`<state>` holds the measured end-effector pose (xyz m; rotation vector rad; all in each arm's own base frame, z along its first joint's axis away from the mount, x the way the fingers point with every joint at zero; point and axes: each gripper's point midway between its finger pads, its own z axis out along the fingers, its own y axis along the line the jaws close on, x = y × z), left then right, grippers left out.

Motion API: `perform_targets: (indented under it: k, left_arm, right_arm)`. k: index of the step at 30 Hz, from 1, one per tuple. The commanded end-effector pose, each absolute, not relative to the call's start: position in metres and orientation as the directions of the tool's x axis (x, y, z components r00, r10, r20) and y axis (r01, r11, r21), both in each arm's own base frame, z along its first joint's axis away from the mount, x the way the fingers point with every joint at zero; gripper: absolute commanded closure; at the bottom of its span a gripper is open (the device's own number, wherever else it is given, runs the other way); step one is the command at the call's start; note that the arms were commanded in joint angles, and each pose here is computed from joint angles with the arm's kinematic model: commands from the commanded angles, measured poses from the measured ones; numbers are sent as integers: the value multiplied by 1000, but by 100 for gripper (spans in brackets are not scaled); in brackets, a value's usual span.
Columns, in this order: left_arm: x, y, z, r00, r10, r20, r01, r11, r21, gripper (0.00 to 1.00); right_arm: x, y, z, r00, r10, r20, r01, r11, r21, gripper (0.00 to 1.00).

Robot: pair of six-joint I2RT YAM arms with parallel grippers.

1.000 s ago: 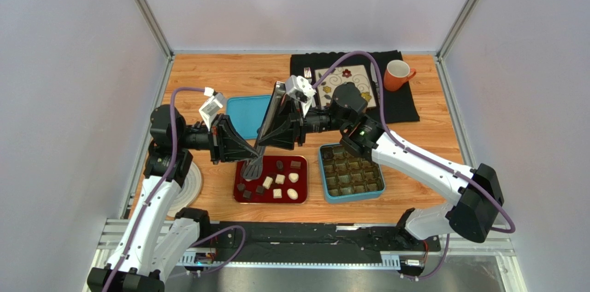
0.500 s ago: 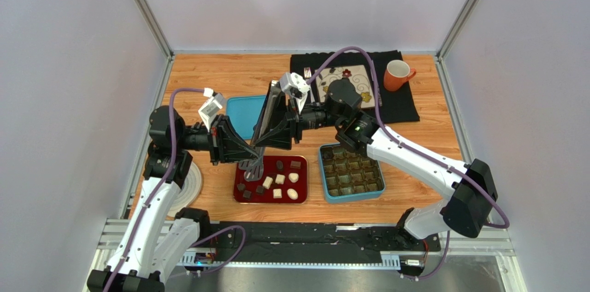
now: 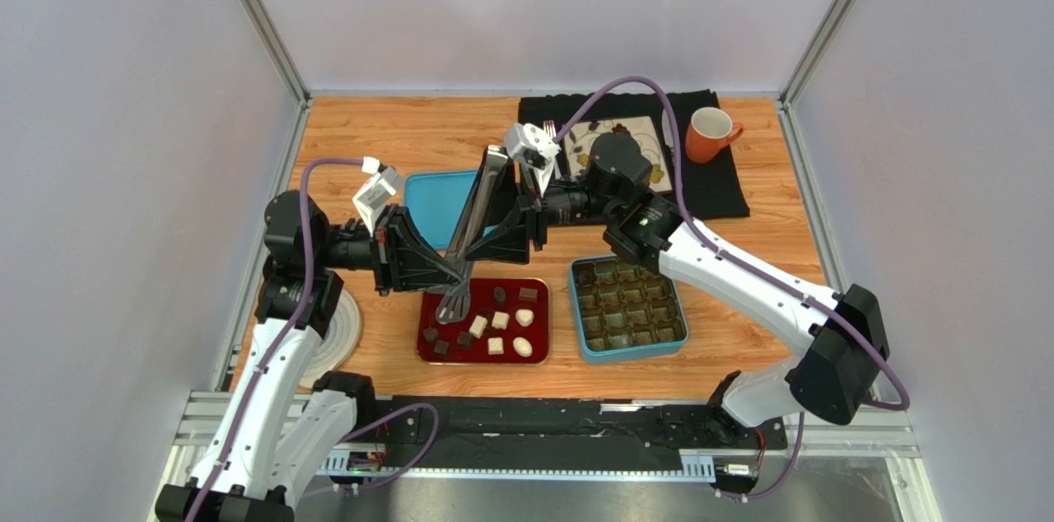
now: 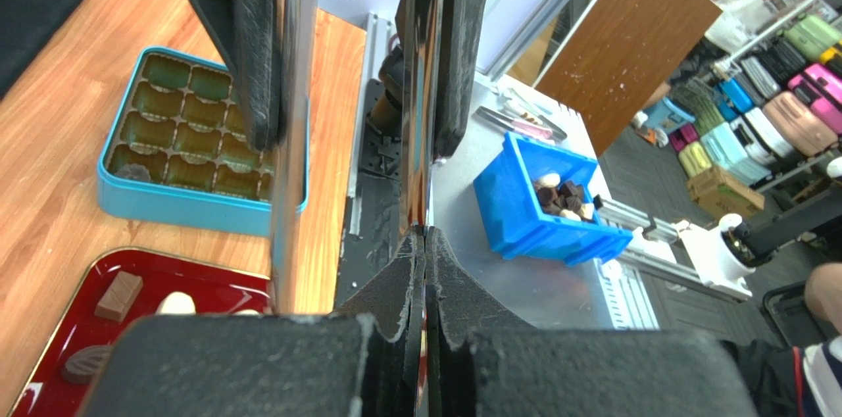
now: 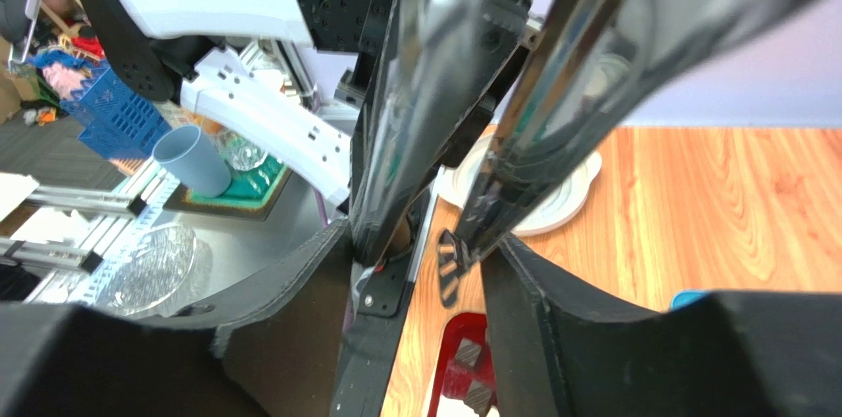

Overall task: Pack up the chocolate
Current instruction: Pick up the fake chocolate from the plate.

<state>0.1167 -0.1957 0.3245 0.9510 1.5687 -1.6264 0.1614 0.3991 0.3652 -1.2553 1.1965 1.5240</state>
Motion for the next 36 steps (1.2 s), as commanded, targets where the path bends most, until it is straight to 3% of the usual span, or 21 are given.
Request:
perform_targets:
  k: [1,5,17,24,31,36]
  left_arm:
    - [63,-179,328,-415,176,-893,847,-283,-449,100]
    - [63,-179,328,-415,175,-893,847,-283,-449,100]
    - [60,-178,329,-404,176,-898,852,-284,-439,100]
    - [61,-178,331,-399,176,-900,855,-284,-435,100]
    - [60,-178,331,-403,179,-898,853,-282,-439,100]
    - [61,-178,328,-412,181,-893,849,-281,-449,100]
  right_arm:
    - [163,400,393,-198,133,-971,-959,-232,163,43]
    - [165,400,405,-244,217,-945,-950,-251,188,41]
    - [161,406,395,-327,161,-931,-909,-323,263,43]
    - [161,409,399,-379,166,-910,-883,-360,302,37]
    - [161,412,402,-383,164,-909,-873,-387,298,51]
    - [157,410,412,-355,162,-921,-878,-397,269,46]
